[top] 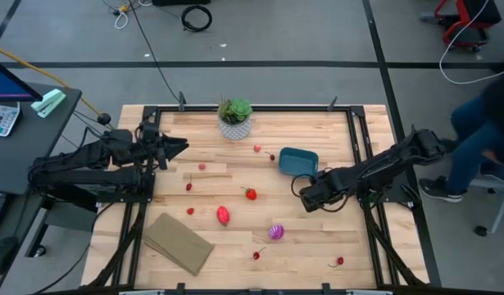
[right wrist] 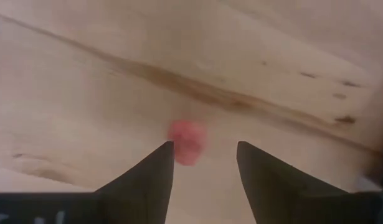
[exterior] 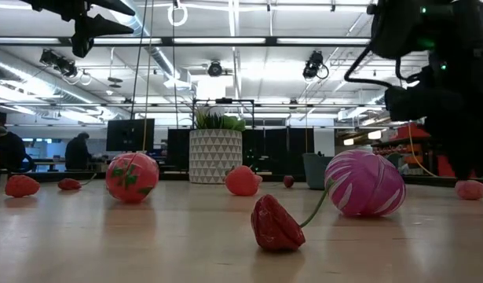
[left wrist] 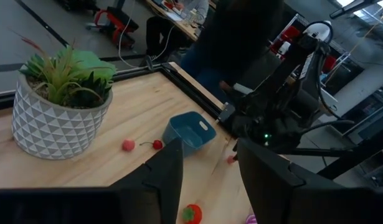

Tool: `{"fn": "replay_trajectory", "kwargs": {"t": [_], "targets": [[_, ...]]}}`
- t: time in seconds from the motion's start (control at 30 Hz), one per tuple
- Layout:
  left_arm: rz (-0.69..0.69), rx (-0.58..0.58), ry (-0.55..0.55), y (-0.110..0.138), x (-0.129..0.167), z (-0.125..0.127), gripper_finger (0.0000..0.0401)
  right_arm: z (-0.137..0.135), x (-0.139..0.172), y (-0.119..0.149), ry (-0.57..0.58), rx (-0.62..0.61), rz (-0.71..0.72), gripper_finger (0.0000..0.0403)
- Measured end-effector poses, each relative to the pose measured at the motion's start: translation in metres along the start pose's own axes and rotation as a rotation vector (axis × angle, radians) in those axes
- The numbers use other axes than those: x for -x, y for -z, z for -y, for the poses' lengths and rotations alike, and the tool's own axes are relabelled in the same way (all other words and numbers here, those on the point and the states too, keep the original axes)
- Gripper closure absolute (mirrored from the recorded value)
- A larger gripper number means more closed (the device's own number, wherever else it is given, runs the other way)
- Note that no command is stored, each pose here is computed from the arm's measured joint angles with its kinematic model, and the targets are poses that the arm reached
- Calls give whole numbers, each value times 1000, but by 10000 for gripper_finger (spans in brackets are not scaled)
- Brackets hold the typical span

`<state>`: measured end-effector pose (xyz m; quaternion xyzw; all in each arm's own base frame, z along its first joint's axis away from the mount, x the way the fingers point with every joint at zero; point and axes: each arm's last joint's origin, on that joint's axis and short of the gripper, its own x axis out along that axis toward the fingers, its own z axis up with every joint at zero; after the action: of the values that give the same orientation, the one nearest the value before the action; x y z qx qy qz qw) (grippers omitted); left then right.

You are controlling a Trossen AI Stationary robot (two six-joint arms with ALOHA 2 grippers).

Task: Pick and placing Produce into tupperware
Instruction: Put the bottom pink peach into the blue bin

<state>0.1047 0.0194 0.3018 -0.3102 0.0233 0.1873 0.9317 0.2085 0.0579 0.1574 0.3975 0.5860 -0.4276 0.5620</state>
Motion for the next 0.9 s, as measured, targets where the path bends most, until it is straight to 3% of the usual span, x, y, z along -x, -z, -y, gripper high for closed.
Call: {"fn": "replay_trajectory", "kwargs": {"t": [0.57,0.9], "targets": [[0,0,-1,0,0,0,252,-13,-24,-1,70,1,5,225],[0,0,-1,0,0,0,249,-10,-13,-2,4,-29,47,310]]}}
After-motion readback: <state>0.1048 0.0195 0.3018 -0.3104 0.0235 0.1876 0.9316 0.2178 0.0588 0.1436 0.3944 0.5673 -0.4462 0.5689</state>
